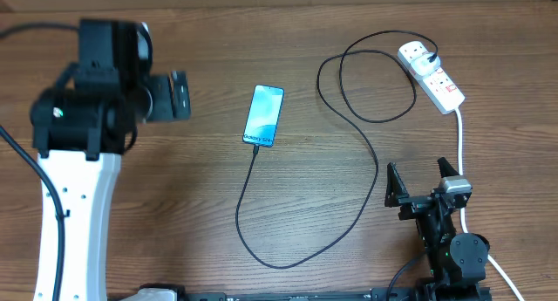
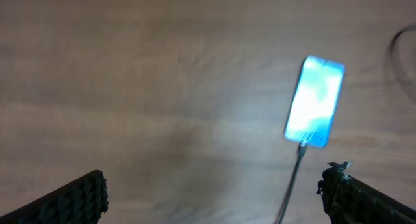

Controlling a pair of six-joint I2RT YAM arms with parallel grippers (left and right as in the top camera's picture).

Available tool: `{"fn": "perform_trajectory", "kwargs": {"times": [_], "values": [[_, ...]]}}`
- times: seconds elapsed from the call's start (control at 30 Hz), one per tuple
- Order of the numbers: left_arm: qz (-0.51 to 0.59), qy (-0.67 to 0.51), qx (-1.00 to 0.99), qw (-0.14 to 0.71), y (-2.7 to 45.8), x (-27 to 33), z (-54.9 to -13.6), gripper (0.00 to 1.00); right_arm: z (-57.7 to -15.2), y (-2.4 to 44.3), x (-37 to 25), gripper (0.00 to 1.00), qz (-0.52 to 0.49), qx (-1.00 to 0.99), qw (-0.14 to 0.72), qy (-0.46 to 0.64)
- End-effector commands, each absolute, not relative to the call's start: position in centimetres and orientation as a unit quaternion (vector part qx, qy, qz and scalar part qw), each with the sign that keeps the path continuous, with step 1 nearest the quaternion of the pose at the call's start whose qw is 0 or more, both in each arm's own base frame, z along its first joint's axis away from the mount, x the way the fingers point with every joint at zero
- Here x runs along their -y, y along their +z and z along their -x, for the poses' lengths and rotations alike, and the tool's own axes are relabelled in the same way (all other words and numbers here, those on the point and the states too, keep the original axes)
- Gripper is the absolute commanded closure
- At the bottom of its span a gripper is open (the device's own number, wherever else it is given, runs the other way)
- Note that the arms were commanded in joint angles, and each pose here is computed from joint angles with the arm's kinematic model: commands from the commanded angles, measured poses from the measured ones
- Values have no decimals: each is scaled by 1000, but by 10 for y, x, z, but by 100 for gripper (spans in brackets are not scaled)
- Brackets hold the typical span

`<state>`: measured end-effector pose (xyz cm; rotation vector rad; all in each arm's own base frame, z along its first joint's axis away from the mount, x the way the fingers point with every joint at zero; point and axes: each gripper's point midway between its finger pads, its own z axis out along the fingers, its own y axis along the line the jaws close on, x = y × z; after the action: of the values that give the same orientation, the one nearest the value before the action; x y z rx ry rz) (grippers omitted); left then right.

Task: Plug charger to phone and switch on socket

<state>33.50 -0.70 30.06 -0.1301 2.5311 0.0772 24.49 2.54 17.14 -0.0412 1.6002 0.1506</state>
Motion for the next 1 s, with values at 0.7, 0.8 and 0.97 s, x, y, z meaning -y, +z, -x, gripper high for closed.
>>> {"fn": "perform_trajectory", "kwargs": {"times": [0.7,0.8,0.97], "values": [[73,18,-921,382,219,-11,-239,0,-245,170,-23,0,15,-715,696,61],[57,9,-916,398,216,-11,-226,0,-245,170,-23,0,15,-715,696,61],[35,-10,-907,419,218,-3,-215,0,-245,170,-23,0,15,-715,696,61]]}}
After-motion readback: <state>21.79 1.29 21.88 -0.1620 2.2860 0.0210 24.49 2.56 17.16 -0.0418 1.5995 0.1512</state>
